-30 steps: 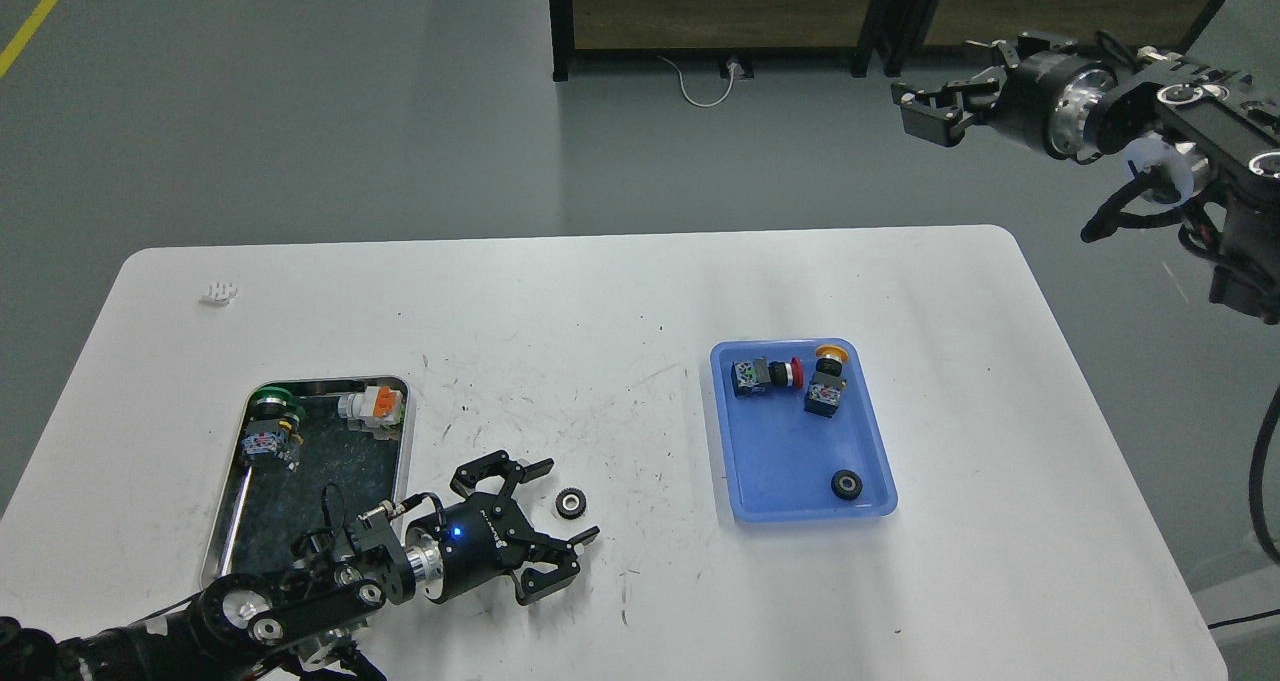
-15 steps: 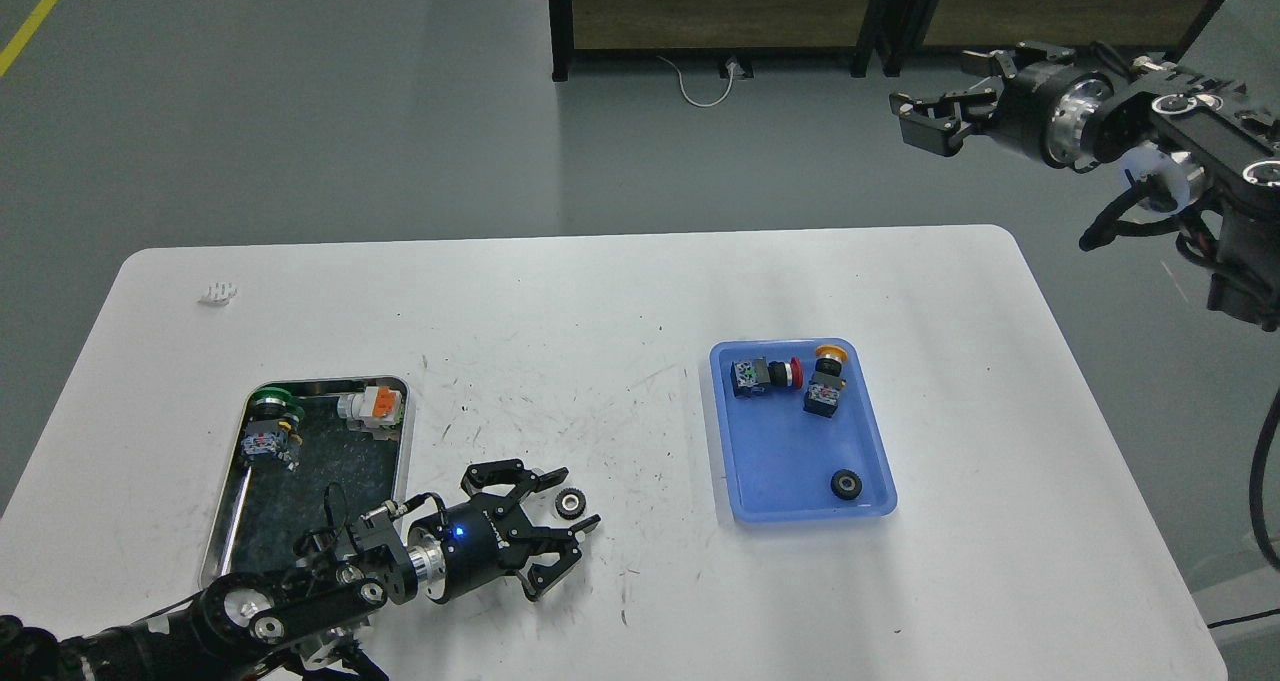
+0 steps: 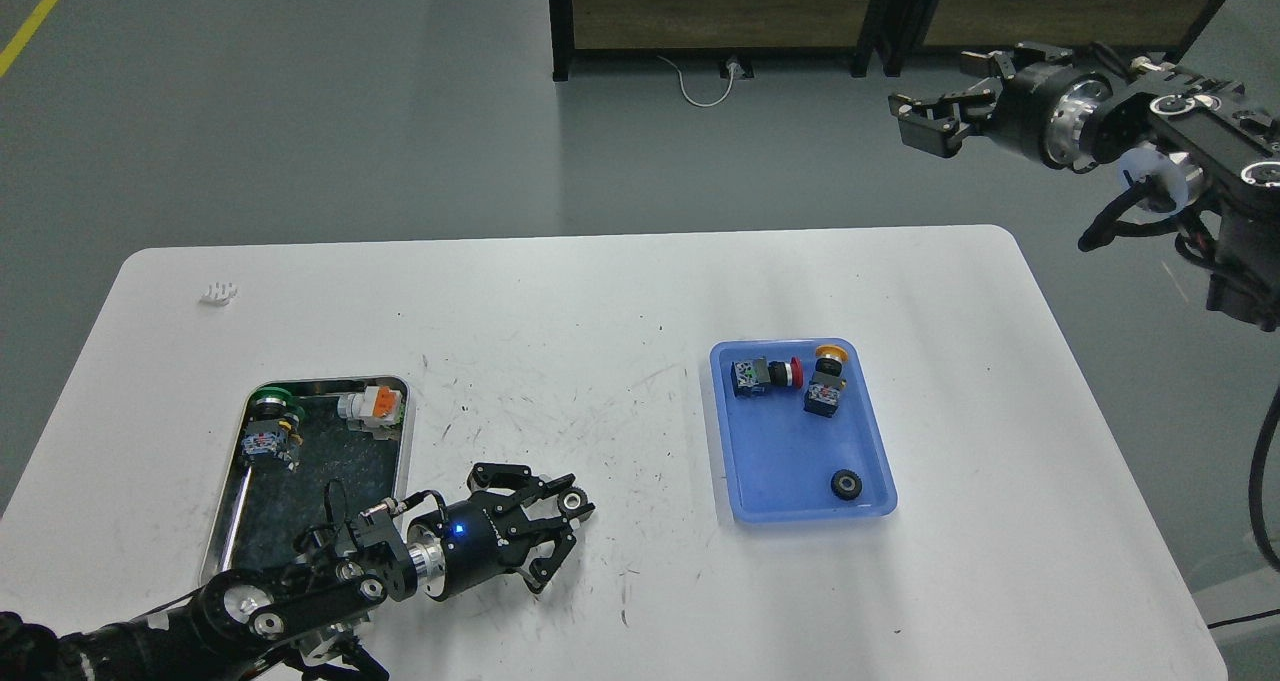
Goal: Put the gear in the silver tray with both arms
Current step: 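Grasp the black gear on the table with the left gripper, then move the gear into the silver tray and open the left gripper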
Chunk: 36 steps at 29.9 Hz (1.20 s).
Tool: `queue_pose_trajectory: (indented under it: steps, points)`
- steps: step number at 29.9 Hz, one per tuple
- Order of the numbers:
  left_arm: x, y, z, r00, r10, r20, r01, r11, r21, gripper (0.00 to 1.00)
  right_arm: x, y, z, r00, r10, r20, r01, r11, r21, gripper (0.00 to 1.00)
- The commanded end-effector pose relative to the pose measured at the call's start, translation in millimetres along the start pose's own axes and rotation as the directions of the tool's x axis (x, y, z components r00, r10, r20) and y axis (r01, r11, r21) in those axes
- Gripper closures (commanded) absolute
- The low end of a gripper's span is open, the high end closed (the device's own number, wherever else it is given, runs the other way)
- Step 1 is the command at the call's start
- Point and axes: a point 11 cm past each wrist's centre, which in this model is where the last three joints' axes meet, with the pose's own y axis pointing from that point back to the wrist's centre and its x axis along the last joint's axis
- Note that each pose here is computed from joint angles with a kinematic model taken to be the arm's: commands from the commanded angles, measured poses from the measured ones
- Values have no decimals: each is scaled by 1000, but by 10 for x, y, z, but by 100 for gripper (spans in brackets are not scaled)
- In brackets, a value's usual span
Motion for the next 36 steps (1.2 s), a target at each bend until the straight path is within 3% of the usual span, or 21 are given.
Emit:
queue_pose_trajectory:
  steps: [1,7,17,22,36]
  points:
    - [34,1,55,1000,2,1,-2,1000,-8,80,1,0,-1,1000,0,0,0,1000,0,11]
    - [471,303,191,997,74,-9,-74,997,-17,78,-28,-16,-12,1000,-6,2,5,1000,4,11]
    - [1269,1367,133,979,204,15,-205,978,47,77,-79,-43,3,1000,-14,5,14,1000,7,11]
    - [1249,1610,-138,976,217,-6,-216,970,109,76,-127,-74,-7,1000,-18,6,18,1000,9,11]
    - [933,1776,-626,977,202,-68,-186,963,193,73,-196,-112,0,1000,-29,-2,29,1000,3,11]
